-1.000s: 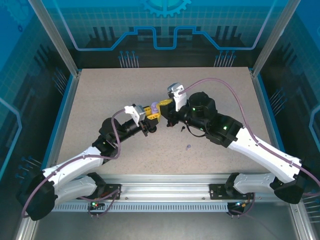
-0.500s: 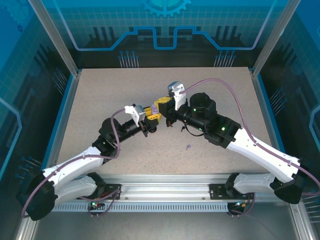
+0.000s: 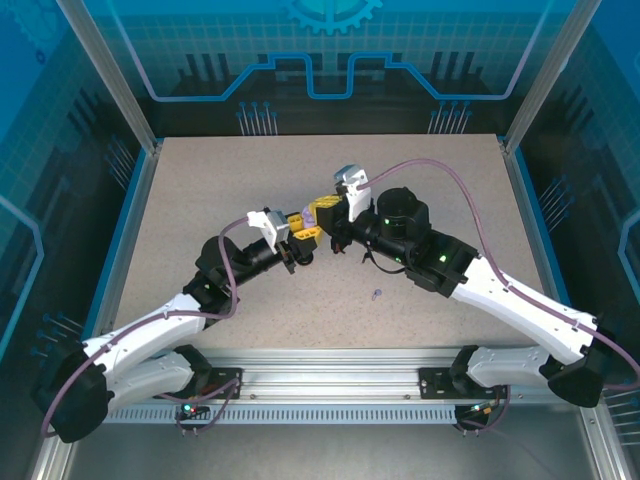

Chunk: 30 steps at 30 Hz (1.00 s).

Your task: Insert wireless bluetooth earbuds into charging case

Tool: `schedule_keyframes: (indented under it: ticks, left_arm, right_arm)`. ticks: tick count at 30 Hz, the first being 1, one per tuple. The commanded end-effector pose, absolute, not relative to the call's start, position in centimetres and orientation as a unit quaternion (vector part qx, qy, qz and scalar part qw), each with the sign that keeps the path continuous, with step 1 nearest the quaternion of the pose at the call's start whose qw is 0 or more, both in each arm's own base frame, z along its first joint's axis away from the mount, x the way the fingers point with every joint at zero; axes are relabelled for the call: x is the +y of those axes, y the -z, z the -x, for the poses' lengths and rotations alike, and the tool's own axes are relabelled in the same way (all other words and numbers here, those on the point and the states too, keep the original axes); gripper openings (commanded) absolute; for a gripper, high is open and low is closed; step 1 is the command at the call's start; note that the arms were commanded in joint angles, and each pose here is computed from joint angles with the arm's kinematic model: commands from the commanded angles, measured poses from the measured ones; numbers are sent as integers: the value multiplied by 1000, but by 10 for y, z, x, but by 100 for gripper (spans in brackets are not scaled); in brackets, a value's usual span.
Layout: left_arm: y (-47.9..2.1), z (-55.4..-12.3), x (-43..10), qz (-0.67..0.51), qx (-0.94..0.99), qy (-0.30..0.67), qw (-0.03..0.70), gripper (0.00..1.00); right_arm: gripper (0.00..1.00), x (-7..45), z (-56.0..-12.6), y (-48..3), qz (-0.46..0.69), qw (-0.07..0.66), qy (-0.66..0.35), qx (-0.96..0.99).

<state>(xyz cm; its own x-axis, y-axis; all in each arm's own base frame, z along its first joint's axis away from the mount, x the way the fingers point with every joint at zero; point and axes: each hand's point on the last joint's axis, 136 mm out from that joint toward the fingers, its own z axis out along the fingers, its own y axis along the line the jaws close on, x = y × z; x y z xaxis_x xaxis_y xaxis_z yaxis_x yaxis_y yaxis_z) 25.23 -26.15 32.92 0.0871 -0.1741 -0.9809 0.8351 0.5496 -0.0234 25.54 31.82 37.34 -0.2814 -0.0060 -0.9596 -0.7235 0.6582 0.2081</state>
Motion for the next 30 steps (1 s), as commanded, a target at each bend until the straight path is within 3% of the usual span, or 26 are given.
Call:
schedule_keyframes:
  ticks: [1, 30]
  left_arm:
    - [-364, -241, -261, -296, 520, 386, 702, 0]
    - [-363, -243, -263, -301, 523, 383, 700, 0]
  right_arm:
    - [8, 317, -263, -367, 241, 546, -323, 734]
    - [5, 319, -250, -358, 255, 524, -340, 738]
